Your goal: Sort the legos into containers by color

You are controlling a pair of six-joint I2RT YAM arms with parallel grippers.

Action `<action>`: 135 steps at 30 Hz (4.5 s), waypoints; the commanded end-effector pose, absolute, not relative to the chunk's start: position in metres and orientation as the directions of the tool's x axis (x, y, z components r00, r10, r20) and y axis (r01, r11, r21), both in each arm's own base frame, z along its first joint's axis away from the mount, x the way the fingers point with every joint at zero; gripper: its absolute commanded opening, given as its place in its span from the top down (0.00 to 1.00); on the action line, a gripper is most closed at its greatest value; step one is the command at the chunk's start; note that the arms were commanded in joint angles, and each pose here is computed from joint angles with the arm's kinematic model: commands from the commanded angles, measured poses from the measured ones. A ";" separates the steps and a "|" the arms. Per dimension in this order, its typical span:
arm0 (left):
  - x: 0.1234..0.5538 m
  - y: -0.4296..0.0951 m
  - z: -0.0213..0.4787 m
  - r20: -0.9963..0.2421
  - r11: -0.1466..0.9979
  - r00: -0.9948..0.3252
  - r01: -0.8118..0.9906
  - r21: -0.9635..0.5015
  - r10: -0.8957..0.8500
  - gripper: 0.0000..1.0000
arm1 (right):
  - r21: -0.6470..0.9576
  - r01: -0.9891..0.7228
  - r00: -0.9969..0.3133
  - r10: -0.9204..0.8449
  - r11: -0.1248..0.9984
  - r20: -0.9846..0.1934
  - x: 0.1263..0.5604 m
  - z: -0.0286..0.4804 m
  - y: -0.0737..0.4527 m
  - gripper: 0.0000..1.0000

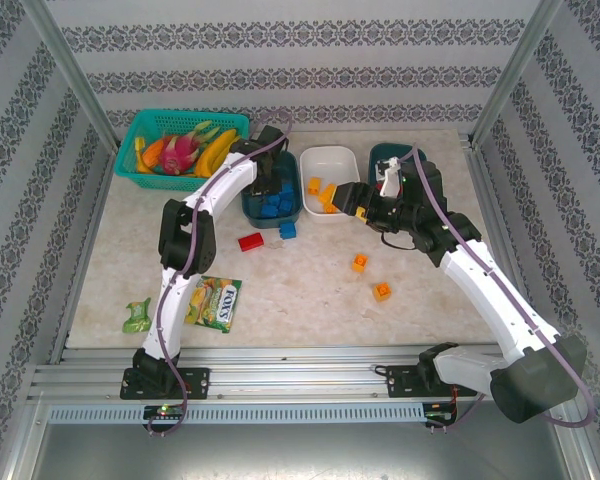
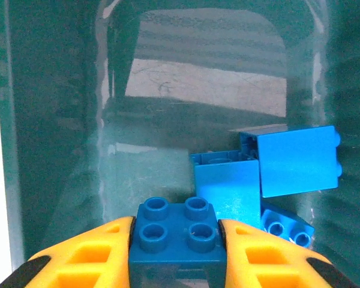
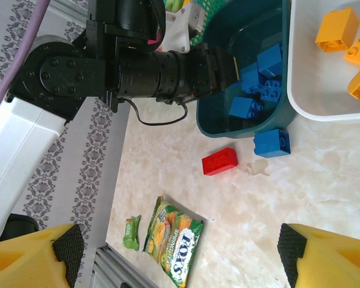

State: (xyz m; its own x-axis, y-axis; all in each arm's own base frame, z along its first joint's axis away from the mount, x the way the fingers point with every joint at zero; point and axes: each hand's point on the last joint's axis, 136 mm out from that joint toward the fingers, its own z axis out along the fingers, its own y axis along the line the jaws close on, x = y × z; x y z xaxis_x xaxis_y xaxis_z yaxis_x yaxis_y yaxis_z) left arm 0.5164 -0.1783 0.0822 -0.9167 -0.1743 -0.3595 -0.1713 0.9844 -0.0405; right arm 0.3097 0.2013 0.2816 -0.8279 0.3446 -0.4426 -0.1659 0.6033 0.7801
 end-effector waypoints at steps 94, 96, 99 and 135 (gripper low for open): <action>0.262 -0.138 0.254 -0.474 0.751 -0.773 -0.005 -0.660 -0.422 0.21 | 0.189 -0.217 -0.832 -0.080 0.958 -0.549 0.330 0.196 0.310 0.47; 0.281 -0.159 0.262 -0.494 0.752 -0.783 0.052 -0.657 -0.377 0.21 | 0.203 -0.135 -0.839 -0.003 0.970 -0.544 0.344 0.205 0.265 0.47; 0.308 -0.200 0.268 -0.517 0.746 -0.800 0.137 -0.652 -0.305 0.21 | 0.213 -0.012 -0.825 0.111 0.977 -0.554 0.372 0.211 0.197 0.46; 0.433 -0.387 0.251 -0.513 0.651 -0.853 0.337 -0.680 -0.093 0.22 | 0.173 0.576 -0.758 0.602 0.799 -0.252 0.567 0.057 -0.003 0.26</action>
State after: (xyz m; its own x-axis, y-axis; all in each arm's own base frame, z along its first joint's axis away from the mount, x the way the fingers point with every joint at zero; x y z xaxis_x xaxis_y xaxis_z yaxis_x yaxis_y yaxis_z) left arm 0.4355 -0.3763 0.2347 -0.8621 -0.0954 -0.4977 0.3063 0.6842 -0.6618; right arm 0.5655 0.0019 0.0497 -0.7695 0.5880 -0.2493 0.5633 0.8088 0.1691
